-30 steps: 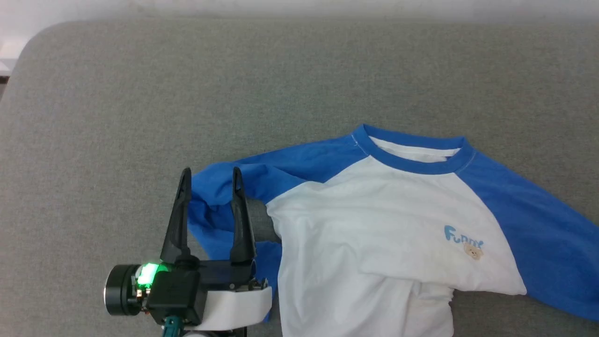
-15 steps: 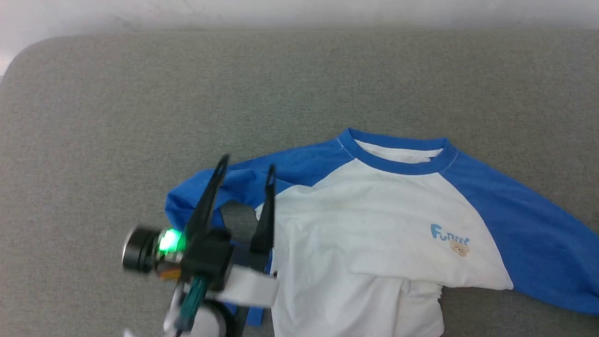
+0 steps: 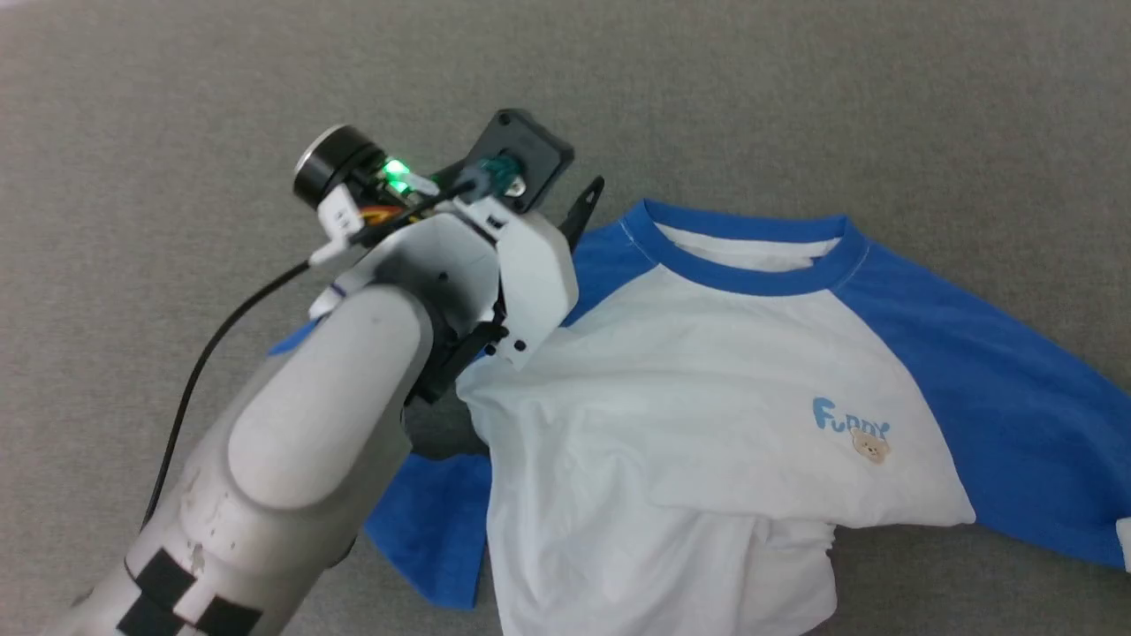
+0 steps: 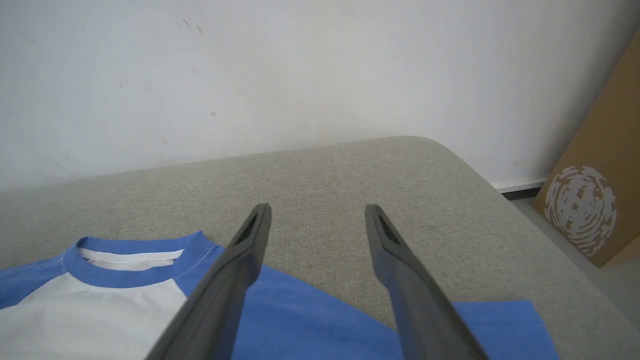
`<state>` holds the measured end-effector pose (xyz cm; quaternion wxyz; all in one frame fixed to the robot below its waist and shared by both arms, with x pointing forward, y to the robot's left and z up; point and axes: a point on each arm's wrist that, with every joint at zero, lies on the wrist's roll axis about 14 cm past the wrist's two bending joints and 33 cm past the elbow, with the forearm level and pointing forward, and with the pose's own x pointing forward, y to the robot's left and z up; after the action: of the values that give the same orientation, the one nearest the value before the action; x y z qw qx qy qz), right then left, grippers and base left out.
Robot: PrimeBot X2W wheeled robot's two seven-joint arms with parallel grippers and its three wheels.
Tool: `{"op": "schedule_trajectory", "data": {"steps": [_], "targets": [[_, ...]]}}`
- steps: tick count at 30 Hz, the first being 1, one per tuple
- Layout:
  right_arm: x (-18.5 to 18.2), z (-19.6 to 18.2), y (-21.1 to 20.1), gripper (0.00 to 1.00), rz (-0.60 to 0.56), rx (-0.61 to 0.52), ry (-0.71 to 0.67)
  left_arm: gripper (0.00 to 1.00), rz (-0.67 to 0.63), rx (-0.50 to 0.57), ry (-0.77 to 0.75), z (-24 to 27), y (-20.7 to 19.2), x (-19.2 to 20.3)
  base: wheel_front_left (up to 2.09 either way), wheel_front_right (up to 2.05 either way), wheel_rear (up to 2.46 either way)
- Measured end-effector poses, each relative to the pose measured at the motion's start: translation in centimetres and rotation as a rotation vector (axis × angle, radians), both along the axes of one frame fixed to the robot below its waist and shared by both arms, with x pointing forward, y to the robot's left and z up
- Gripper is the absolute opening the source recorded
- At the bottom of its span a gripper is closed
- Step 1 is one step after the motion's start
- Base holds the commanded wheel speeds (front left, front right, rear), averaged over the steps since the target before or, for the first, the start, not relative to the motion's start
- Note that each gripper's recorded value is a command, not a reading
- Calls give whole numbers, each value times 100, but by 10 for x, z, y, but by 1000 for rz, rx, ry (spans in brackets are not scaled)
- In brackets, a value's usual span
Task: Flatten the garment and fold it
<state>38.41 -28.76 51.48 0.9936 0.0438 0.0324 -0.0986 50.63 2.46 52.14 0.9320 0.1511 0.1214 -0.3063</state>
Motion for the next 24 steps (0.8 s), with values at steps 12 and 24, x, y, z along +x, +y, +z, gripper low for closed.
{"op": "schedule_trajectory", "data": {"steps": [12,24], "targets": [[9,-35,-18,100,-26,5,83,100,-67,245,477,-123,2,-7,0,0,0],[8,-50,-28,100,-44,-4,131,0,-70,265,677,-138,2,-17,0,0,0]]}}
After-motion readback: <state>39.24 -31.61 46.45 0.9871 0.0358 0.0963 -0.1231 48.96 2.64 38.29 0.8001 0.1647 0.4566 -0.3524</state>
